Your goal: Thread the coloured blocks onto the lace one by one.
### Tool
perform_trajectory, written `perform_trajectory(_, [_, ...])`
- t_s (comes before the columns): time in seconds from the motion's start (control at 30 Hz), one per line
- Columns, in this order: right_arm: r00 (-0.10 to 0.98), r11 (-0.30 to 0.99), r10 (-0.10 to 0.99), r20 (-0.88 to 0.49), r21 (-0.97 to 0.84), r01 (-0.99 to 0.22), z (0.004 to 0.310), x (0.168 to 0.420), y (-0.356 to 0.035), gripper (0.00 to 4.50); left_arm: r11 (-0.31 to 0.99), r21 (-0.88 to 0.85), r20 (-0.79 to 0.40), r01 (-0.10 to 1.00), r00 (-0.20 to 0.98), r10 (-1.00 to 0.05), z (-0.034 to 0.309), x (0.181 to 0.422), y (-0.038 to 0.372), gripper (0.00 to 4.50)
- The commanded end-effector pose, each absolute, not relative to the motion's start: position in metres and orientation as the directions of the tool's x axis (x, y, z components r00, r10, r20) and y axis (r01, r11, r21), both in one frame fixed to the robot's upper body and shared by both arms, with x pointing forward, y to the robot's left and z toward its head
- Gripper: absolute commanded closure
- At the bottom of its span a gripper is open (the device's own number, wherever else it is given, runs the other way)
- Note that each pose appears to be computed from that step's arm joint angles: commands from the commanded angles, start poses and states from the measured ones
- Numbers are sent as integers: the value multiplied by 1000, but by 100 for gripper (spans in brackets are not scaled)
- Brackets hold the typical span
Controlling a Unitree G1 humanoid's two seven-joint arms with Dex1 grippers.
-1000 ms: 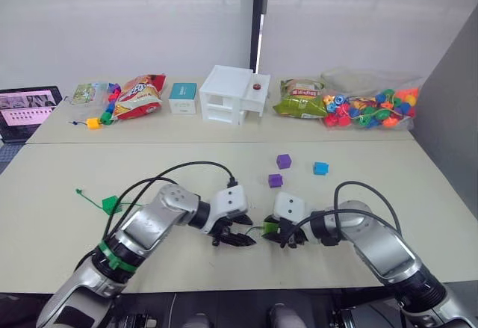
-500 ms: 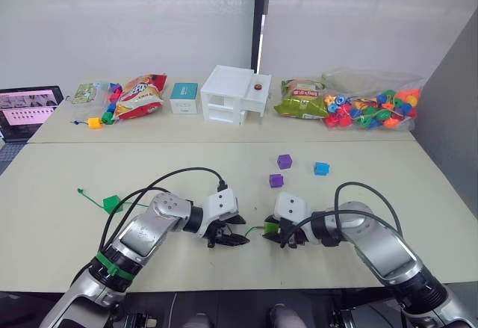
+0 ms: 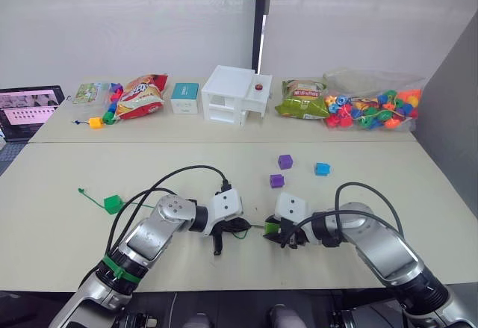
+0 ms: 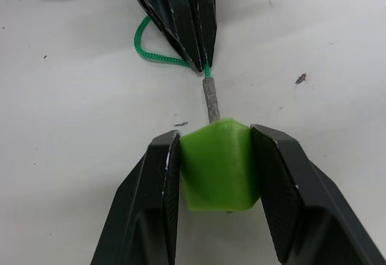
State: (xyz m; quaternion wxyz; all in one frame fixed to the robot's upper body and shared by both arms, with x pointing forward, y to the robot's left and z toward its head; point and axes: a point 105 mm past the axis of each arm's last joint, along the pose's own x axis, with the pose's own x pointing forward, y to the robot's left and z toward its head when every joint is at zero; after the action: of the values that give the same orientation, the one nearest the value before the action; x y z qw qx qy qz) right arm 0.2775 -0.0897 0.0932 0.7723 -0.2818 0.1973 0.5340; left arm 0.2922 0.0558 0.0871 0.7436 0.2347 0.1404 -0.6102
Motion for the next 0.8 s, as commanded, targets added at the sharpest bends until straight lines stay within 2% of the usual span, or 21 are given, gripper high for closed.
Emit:
perform_trajectory(0.03, [326, 277, 701, -634, -179, -944, 83, 271, -92, 318, 93, 173, -472, 981, 166, -866, 93, 285, 43, 446])
perform_trajectory(0.33, [325, 279, 705, -630, -176, -944, 83, 270, -90, 318, 50, 190, -442, 980, 131, -888, 100, 286, 17, 446])
perform_trajectory(0.6, [325, 282, 704, -631, -172, -944, 82, 269, -89, 318, 37, 166, -448, 985, 109, -887, 101, 283, 14, 446])
perform_trajectory(0.73, [347, 309, 705, -619, -173, -935, 82, 272, -89, 318, 20, 96, -440, 995, 60, -896, 104, 277, 20, 328])
perform_trajectory(0.8, [366, 329, 708, -603, -177, -928, 84, 273, -89, 213, 27, 96, -432, 995, 66, -900, 108, 278, 24, 260])
